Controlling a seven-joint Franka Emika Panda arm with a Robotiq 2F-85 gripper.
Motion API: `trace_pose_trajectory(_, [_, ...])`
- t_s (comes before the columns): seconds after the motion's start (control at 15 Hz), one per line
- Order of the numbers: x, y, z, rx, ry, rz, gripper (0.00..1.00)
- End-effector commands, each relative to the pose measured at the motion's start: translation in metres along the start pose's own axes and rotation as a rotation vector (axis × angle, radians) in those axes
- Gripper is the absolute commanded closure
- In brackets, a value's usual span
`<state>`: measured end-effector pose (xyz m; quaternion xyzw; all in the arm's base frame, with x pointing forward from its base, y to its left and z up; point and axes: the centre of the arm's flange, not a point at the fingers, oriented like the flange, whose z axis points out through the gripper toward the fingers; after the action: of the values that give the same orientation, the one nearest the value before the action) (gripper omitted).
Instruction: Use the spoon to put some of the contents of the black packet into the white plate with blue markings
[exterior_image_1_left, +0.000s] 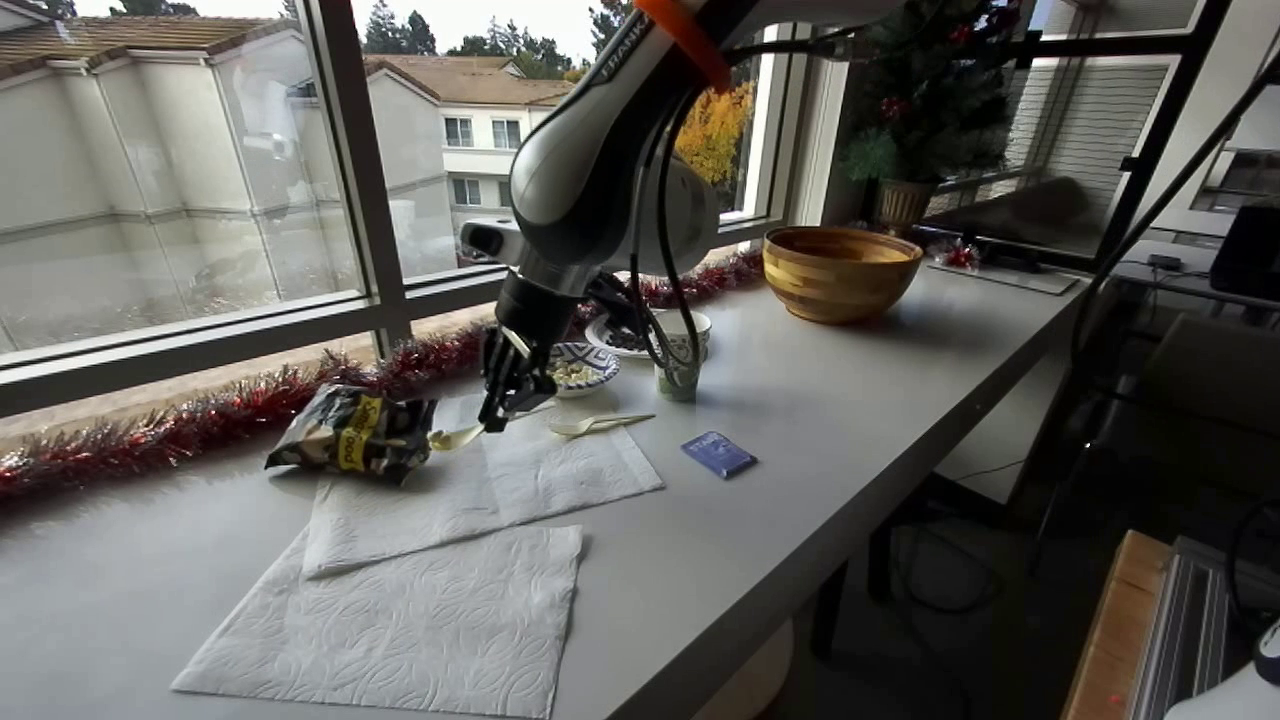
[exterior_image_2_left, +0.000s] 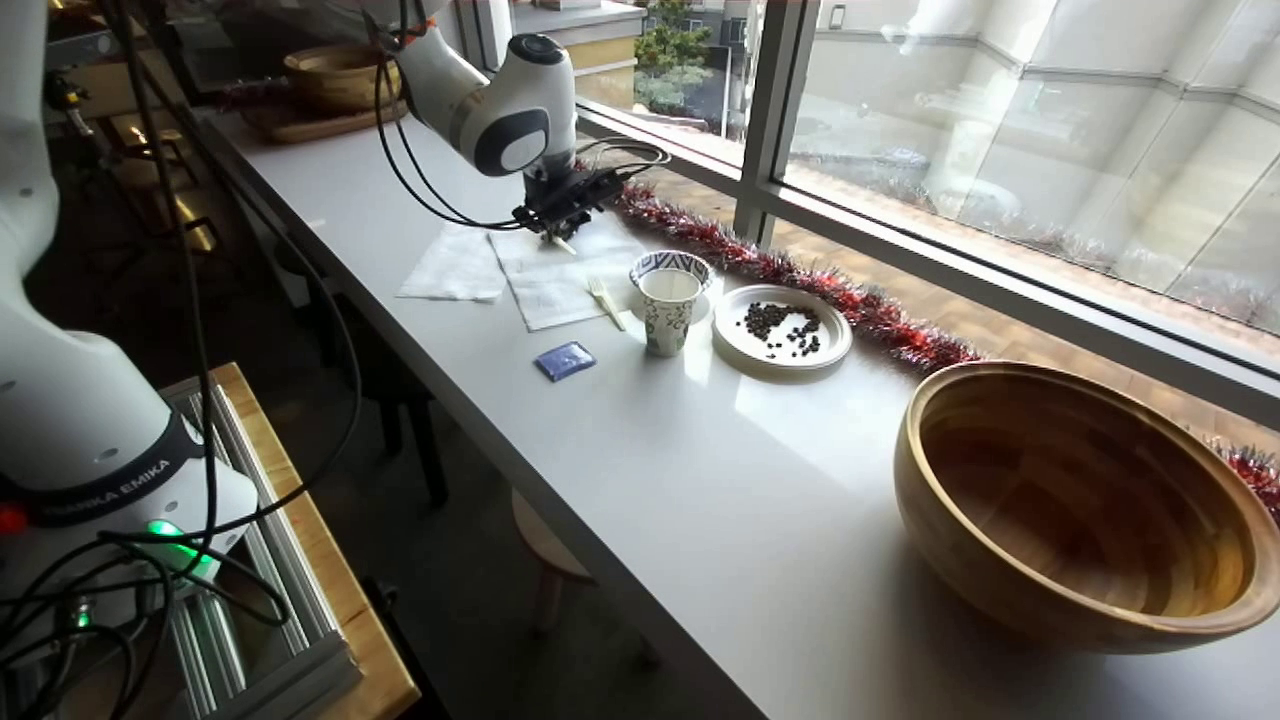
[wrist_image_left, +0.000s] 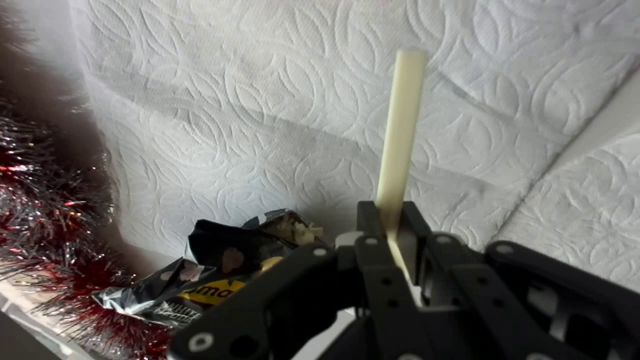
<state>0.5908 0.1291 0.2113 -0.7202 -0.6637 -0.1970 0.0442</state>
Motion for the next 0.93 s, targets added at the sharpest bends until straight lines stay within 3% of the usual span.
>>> trace_pose_trajectory(0.0, [-0.003, -0.008, -0.053, -0.061, -0.039, 0.187, 0.97])
trace_pose_trajectory(0.4, [-0.028, 0.007, -0.097, -0.163, -0.106, 0.484, 0.97])
trace_pose_trajectory(0.87, [-0.086, 0.020, -0.105, -0.276, -0.243, 0.818, 0.97])
